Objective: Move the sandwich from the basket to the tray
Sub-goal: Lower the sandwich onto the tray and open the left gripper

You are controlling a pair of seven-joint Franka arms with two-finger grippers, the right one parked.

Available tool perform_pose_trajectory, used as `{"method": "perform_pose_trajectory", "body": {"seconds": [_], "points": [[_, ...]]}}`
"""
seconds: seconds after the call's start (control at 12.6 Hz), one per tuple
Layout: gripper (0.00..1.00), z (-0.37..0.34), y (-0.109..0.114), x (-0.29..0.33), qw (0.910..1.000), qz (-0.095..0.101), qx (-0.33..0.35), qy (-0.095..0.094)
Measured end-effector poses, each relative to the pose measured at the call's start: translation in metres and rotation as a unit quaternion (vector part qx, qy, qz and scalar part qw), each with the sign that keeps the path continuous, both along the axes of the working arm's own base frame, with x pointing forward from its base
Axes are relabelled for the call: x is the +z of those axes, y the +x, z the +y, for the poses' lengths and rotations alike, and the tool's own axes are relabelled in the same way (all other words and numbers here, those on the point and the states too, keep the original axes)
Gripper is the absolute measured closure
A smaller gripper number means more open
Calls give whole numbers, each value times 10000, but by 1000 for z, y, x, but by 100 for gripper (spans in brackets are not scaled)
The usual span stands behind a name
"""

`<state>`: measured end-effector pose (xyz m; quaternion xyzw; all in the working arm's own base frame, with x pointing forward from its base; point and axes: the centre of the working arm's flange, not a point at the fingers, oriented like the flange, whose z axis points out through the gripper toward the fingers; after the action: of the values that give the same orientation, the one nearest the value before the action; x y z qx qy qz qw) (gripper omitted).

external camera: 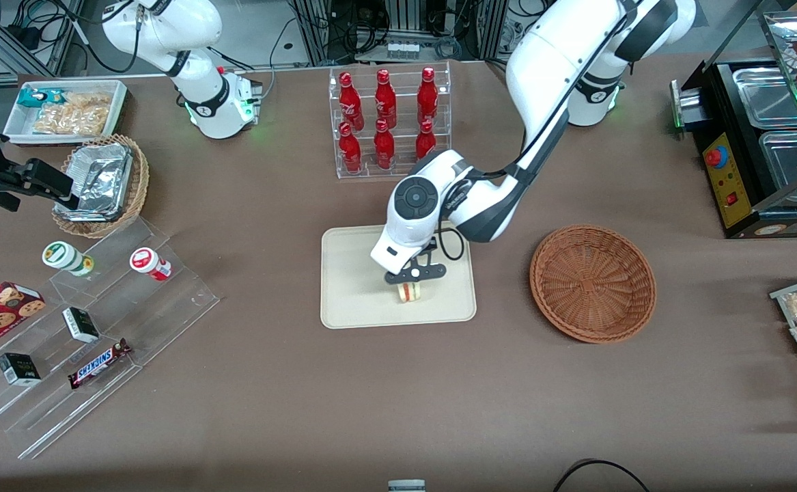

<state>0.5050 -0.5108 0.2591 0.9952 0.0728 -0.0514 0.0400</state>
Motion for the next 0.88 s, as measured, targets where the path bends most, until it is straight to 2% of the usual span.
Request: {"method": "perform_pose_trajectory", "body": {"seconds": [0.4, 0.48, 0.64, 0.8, 0.88], "points": [[85, -5, 6, -14, 9997, 15, -231, -48], [79, -5, 6, -14, 9997, 14, -246, -51], [58, -6, 6, -13, 9997, 53, -199, -106], [35, -8, 8, -8, 9996, 138, -85, -247], [24, -9, 10, -3, 9995, 121, -57, -298]]}}
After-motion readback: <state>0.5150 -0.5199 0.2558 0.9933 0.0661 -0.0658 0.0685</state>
